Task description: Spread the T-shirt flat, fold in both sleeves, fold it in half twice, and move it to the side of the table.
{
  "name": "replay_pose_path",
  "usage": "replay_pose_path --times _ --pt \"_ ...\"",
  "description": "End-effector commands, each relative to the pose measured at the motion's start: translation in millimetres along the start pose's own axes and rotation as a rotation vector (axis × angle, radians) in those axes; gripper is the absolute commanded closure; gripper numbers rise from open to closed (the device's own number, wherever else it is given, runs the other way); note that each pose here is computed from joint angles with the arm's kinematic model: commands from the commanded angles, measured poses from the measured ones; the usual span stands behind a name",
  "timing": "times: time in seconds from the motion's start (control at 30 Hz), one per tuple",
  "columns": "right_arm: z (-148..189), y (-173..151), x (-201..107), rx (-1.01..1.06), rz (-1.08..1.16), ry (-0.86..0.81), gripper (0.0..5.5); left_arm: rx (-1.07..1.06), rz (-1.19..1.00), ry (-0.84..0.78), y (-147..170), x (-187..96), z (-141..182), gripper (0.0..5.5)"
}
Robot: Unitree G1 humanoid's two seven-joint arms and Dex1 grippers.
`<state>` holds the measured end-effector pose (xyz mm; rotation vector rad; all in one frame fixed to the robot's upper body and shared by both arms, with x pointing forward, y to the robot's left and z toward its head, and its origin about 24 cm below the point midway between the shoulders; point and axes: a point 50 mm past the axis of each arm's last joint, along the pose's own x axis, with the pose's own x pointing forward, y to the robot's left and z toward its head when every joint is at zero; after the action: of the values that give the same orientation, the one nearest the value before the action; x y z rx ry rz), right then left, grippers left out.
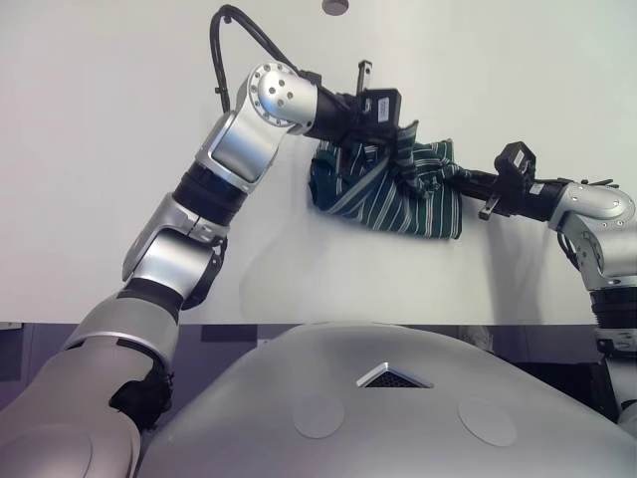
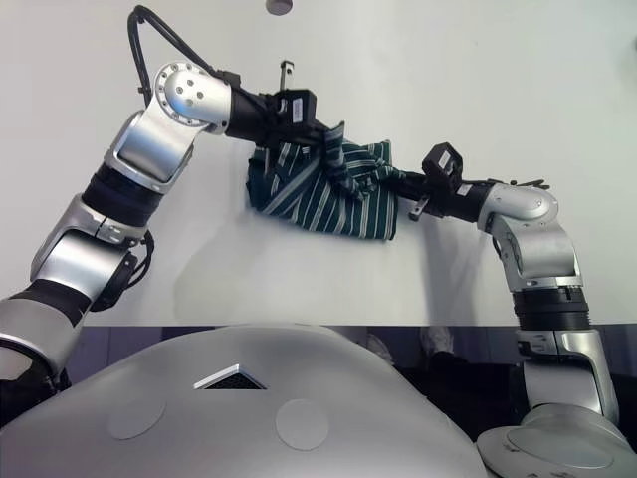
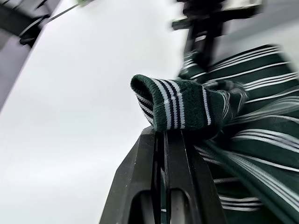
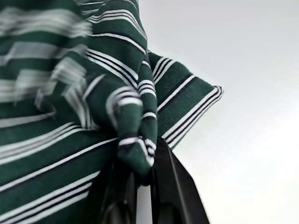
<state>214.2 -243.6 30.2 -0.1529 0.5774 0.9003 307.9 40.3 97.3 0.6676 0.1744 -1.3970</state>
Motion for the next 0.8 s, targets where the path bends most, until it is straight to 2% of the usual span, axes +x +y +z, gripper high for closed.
replay_pose_path --times 0.03,0.17,0.33,0.43,0.57,0.67,0.8 --pt "-17.3 4.0 4.6 0.060 -0.034 0.071 5.33 -0.035 0.144 0.114 28.7 -8.1 -16.1 5.50" --pt "-14.6 6.1 6.9 0.098 -0.074 0.022 5.33 -0.118 0.187 0.160 34.1 -25.5 -34.2 5.50" --pt "-2.8 4.3 8.7 0.204 -0.176 -0.099 5.33 -0.185 0.127 0.157 9.8 -47.6 -41.9 5.50" --pt "13.4 4.0 7.0 0.260 -0.235 -0.197 5.33 -0.196 0.078 0.131 -5.6 -56.8 -35.8 5.50" --pt "41.5 13.0 -0.7 0.282 -0.231 -0.320 5.33 -0.257 0.126 -0.004 -9.1 -59.3 -14.5 5.50" --pt "45.4 15.5 -2.0 0.292 -0.230 -0.325 5.33 -0.326 0.191 -0.078 -0.3 -60.8 -3.9 5.50" --pt "33.1 13.2 6.4 0.296 -0.245 -0.231 5.33 -0.420 0.357 -0.045 16.2 -56.8 -18.0 5.50"
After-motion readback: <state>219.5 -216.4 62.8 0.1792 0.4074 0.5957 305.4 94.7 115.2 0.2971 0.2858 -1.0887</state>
